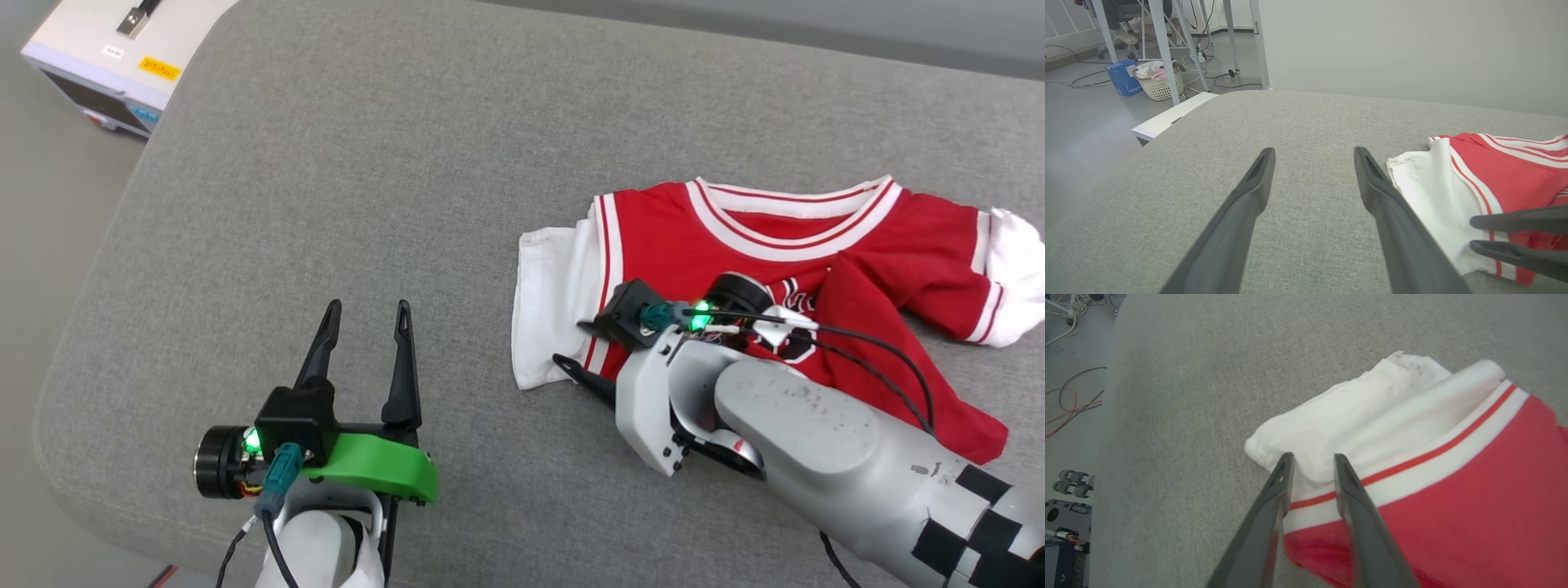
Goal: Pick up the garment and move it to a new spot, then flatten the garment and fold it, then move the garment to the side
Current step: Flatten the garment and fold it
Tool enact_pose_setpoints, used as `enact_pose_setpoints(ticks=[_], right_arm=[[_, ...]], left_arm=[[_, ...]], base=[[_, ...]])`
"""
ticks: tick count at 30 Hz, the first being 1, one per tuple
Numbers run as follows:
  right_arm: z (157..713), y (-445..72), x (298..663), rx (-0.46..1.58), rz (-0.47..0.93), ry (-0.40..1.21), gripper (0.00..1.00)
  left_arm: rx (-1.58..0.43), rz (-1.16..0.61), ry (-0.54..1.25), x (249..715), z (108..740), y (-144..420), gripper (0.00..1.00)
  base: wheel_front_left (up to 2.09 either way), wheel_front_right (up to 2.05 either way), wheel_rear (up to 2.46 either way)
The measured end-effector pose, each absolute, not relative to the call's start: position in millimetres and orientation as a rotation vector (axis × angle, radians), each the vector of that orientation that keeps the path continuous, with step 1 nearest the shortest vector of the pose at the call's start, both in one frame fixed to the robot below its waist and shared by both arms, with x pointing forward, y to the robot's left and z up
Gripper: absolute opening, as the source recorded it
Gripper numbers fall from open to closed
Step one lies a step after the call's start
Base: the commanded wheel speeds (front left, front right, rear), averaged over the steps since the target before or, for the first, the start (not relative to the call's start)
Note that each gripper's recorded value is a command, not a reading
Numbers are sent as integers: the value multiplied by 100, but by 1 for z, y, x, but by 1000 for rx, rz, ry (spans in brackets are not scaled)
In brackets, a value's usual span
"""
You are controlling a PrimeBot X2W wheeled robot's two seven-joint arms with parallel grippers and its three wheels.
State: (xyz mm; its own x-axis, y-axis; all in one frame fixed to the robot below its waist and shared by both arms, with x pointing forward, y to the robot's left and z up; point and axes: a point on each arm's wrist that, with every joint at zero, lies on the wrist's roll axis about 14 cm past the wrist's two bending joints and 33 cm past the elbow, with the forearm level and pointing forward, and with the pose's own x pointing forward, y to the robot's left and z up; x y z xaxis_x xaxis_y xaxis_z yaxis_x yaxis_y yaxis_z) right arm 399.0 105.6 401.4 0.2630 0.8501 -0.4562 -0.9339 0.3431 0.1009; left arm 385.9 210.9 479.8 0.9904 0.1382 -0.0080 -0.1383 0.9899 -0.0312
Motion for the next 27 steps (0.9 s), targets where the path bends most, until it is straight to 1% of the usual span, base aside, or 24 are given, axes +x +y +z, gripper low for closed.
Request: enact_pose_setpoints(ticks=[4, 8, 13, 18, 23, 25, 27], right_arm=[[433, 98, 417, -122, 1164, 341, 100], [465, 72, 441, -36, 1049, 204, 100], [496, 9, 475, -2, 841, 76, 100], [535, -58, 499, -25, 650, -57, 100], [567, -120, 516, -111, 501, -90, 100], [573, -136, 522, -149, 470, -60, 100], [570, -149, 526, -186, 441, 11, 100]], left_arm=[[-21, 131, -22, 386, 489, 210, 100], [-9, 124, -54, 384, 499, 209, 100], [-4, 112, -72, 379, 505, 206, 100], [0, 87, -96, 380, 512, 199, 100], [6, 68, -112, 383, 517, 195, 100], [7, 70, -112, 384, 517, 196, 100], [8, 69, -109, 385, 516, 196, 100]], base=[[0, 0, 0], [0, 0, 0], [0, 0, 0], [0, 0, 0], [0, 0, 0], [0, 0, 0], [0, 0, 0]])
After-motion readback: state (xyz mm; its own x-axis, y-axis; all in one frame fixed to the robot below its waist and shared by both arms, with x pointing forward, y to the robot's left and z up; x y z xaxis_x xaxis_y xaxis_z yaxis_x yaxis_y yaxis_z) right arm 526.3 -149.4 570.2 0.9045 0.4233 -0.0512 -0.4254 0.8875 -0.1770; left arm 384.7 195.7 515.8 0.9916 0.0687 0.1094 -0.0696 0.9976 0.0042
